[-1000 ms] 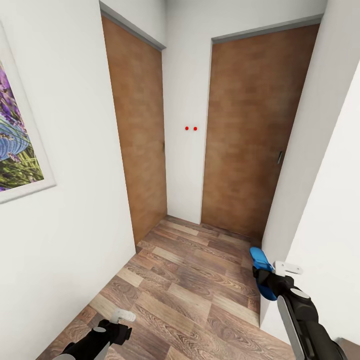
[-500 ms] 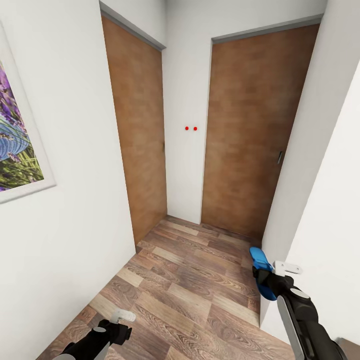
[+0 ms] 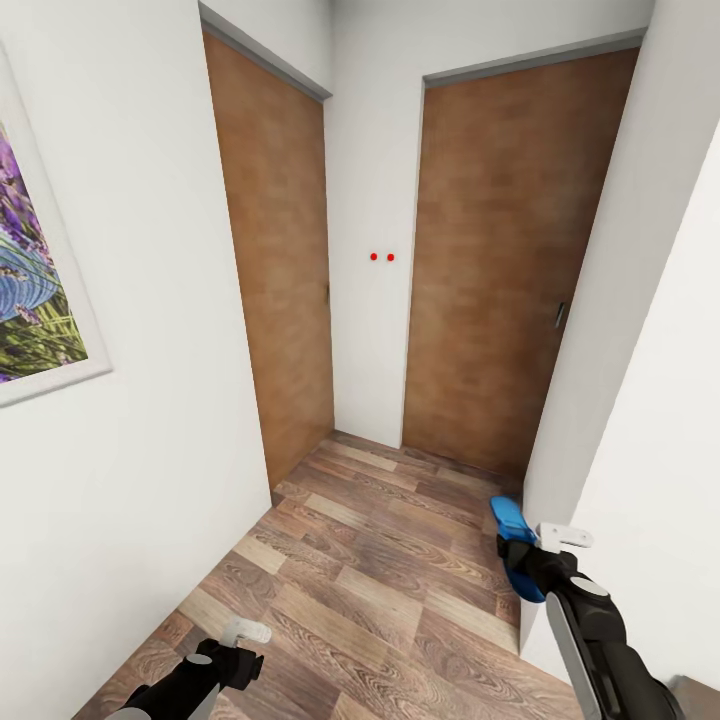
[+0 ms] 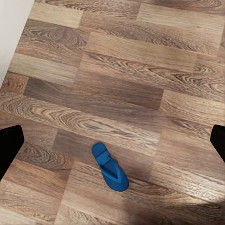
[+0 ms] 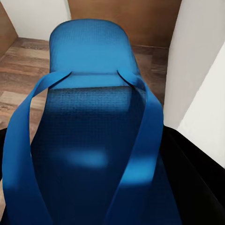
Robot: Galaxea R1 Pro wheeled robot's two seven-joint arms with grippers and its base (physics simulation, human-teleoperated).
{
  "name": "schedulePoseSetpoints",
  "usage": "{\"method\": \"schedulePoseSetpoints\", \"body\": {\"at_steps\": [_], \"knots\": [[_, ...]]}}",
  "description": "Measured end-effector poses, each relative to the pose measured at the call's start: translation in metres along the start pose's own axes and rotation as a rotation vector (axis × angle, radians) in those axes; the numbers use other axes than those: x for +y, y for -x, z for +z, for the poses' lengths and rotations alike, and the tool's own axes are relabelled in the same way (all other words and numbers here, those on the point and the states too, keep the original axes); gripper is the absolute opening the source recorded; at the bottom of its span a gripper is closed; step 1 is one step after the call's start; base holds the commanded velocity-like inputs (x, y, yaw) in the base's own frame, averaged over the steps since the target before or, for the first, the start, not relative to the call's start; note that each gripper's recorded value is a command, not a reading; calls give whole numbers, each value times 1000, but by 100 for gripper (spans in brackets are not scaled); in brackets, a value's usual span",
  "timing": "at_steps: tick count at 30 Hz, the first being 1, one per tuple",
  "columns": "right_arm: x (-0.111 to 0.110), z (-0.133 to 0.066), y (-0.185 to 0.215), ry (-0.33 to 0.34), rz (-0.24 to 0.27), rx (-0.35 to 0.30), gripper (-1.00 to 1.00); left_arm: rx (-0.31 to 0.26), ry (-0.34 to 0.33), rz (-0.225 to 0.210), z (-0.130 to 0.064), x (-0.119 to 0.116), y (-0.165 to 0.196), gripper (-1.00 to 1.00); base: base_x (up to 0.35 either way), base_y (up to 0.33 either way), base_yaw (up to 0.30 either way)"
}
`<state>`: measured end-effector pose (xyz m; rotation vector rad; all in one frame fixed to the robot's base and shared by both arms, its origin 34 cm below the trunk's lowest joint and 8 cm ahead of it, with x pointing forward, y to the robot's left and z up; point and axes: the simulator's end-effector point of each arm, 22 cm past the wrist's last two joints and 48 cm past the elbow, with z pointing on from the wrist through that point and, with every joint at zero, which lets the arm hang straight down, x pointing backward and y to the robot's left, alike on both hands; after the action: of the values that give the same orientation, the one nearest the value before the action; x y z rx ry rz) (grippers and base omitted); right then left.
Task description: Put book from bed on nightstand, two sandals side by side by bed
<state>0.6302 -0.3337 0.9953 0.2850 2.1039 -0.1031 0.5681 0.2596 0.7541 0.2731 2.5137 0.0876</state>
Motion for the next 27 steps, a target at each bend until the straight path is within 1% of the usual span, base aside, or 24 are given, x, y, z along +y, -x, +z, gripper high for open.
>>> {"method": "schedulePoseSetpoints", "body": {"at_steps": [13,27], "knots": [[0,0,0,1,-1,0,-100,0,0,0,0,0,0,100,78,81,0],[2,0,-1,4,-4,1,-100,0,0,0,0,0,0,100,-16,7,0]]}}
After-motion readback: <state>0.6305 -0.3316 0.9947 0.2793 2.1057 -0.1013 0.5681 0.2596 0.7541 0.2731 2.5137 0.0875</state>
